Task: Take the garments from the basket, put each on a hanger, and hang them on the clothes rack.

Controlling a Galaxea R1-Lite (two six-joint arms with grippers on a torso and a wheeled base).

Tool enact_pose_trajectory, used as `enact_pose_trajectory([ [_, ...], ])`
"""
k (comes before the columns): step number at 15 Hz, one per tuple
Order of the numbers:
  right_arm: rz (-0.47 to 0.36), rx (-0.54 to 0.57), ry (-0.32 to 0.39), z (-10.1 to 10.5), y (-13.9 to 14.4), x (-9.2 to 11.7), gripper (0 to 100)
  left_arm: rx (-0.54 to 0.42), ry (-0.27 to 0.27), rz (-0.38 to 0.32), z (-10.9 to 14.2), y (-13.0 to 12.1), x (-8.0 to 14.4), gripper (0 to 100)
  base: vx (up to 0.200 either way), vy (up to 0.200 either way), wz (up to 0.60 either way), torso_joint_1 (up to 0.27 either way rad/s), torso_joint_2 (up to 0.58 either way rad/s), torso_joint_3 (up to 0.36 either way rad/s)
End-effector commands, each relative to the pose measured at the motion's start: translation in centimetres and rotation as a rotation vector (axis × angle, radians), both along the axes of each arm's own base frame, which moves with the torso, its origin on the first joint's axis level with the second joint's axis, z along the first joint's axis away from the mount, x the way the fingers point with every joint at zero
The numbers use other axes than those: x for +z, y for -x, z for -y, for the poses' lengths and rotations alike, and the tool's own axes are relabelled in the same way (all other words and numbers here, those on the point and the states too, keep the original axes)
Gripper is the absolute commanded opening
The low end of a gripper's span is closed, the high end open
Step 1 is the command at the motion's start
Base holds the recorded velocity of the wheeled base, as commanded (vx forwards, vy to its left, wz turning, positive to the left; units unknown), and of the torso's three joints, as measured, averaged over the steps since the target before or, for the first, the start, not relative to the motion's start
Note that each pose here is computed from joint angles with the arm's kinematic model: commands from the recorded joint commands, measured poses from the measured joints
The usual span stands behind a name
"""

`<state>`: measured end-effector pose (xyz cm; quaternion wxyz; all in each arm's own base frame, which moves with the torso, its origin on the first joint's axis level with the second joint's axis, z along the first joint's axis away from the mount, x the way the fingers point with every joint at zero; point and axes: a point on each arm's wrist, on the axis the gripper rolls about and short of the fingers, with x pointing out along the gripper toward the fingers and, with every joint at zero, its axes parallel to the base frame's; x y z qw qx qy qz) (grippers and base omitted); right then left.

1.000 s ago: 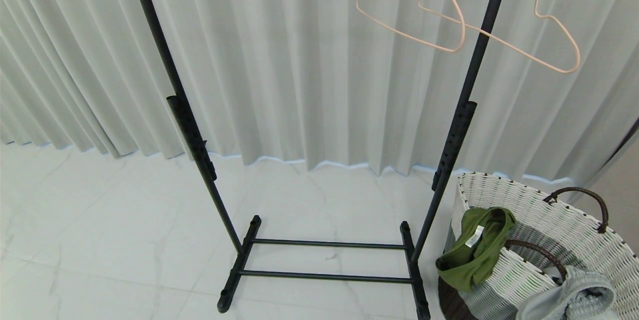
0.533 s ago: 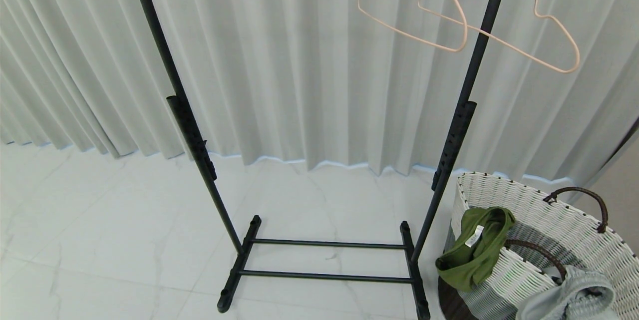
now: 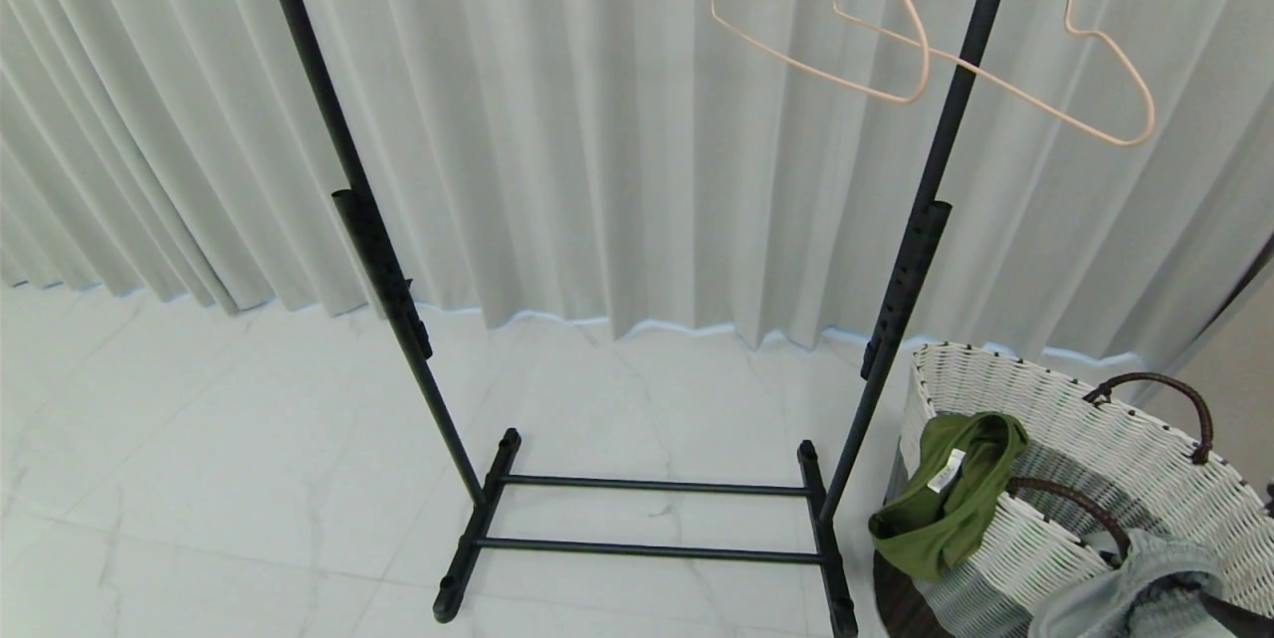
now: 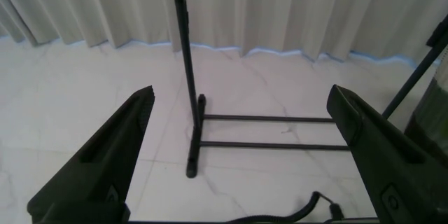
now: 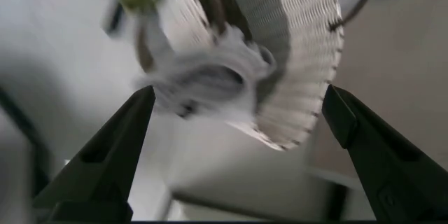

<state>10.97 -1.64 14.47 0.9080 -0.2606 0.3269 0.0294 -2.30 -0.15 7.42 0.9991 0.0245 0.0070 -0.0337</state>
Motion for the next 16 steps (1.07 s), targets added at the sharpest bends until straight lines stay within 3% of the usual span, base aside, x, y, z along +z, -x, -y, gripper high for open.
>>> enact_pose_trajectory([
  [1,-0.225,-0.034,0.093,3.3,-4.3,-3.0,100,-0.008,-0.059,0.005,0.0,0.0,0.0,100,0.0,0.0,0.0,0.0,0.0,0.0],
  [2,-0.241,-0.027,0.129,4.2,-5.2,-3.7,100,-0.019,-0.089,0.007,0.0,0.0,0.0,100,0.0,0.0,0.0,0.0,0.0,0.0],
  [5,-0.274,0.001,0.197,5.8,-6.5,-6.0,100,-0.02,-0.073,0.006,0.0,0.0,0.0,100,0.0,0.0,0.0,0.0,0.0,0.0],
  [9,-0.233,0.018,0.196,6.3,-7.9,-9.2,100,-0.018,-0.063,0.005,0.0,0.0,0.0,100,0.0,0.0,0.0,0.0,0.0,0.0],
  [11,-0.177,0.051,0.18,6.5,-8.6,-9.6,100,-0.018,-0.054,0.005,0.0,0.0,0.0,100,0.0,0.0,0.0,0.0,0.0,0.0],
  [16,-0.133,0.052,0.187,6.7,-9.1,-9.2,100,-0.018,-0.051,0.003,0.0,0.0,0.0,100,0.0,0.0,0.0,0.0,0.0,0.0],
])
